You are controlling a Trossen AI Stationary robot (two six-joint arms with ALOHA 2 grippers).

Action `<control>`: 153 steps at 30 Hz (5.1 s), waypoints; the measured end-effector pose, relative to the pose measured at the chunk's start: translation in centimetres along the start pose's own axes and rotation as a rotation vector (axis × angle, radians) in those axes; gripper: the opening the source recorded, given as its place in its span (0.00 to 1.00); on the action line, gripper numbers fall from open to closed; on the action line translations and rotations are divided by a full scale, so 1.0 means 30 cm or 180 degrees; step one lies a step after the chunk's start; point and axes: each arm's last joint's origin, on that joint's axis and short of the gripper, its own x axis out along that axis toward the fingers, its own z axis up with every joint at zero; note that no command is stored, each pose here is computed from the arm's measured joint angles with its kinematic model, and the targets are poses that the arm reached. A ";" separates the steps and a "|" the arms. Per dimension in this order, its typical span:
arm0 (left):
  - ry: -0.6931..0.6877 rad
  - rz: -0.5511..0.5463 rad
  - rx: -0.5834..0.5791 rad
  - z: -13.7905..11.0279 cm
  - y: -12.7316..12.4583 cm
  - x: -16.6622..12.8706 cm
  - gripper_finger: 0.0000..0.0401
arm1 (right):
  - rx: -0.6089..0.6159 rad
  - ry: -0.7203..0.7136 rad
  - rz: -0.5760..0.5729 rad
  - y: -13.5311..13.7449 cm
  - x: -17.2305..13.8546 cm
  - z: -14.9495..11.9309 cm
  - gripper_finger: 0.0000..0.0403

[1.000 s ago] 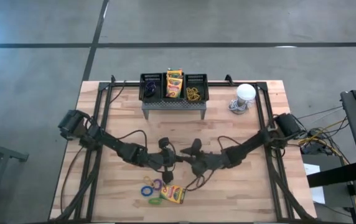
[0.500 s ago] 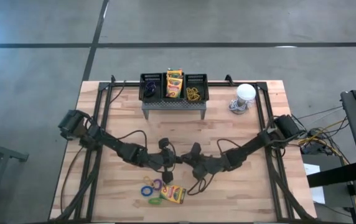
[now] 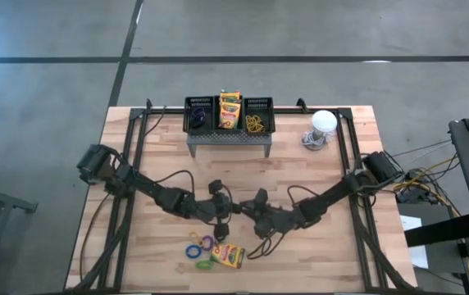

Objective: Pick & Place Office Desk Supplies
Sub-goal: Put the right black rubber band into the right black basket on the shelf, then put the yellow rubber band into the right black basket on the shelf

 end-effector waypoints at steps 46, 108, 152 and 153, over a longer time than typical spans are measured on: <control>0.0119 0.0288 -0.0321 -0.002 0.038 -0.063 0.73 | 0.0800 0.0270 -0.0037 -0.326 -0.100 -0.020 0.02; -0.0148 0.1130 -0.0874 -0.181 0.021 -0.180 0.51 | 0.3017 -0.0305 0.1614 -0.102 0.241 -0.099 0.54; -0.0129 0.1513 -0.1237 -0.206 0.069 -0.237 0.49 | 0.2760 -0.0287 0.0505 -0.409 -0.085 -0.125 0.02; -0.0134 0.1510 -0.1242 -0.205 0.068 -0.237 0.49 | 0.2744 -0.0390 0.0438 -0.429 -0.102 -0.124 0.02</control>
